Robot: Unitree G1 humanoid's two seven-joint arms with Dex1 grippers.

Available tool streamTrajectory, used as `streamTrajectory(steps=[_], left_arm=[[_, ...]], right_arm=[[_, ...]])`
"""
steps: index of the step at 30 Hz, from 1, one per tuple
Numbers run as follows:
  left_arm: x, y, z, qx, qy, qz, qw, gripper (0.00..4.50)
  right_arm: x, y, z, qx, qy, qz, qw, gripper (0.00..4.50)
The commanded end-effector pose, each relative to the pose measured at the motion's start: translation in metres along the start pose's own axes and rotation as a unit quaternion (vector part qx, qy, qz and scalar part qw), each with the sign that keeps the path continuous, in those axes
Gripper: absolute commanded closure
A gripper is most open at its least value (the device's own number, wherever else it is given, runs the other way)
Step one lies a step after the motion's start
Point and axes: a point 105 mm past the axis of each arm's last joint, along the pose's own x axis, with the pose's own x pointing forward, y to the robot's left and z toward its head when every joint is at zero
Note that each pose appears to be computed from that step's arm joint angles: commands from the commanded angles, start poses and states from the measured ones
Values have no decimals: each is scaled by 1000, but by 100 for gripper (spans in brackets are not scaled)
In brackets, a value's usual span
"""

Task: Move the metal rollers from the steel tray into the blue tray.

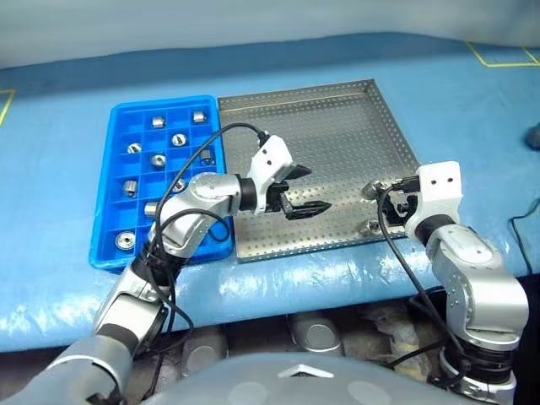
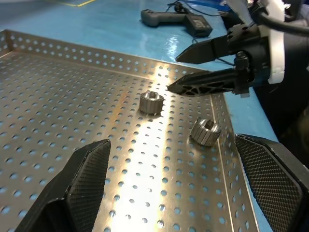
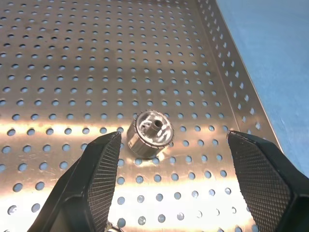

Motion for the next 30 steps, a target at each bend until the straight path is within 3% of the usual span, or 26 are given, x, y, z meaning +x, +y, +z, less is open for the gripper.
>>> streamTrajectory(steps=[1, 30], left_arm=[[4, -5, 8, 24, -7, -15, 1000, 0], [-15, 2, 1, 19, 8, 27, 999, 0]], right_arm=[[4, 0, 5, 19, -18, -9, 1000, 81], [50, 16, 17, 66, -35, 46, 996, 81]])
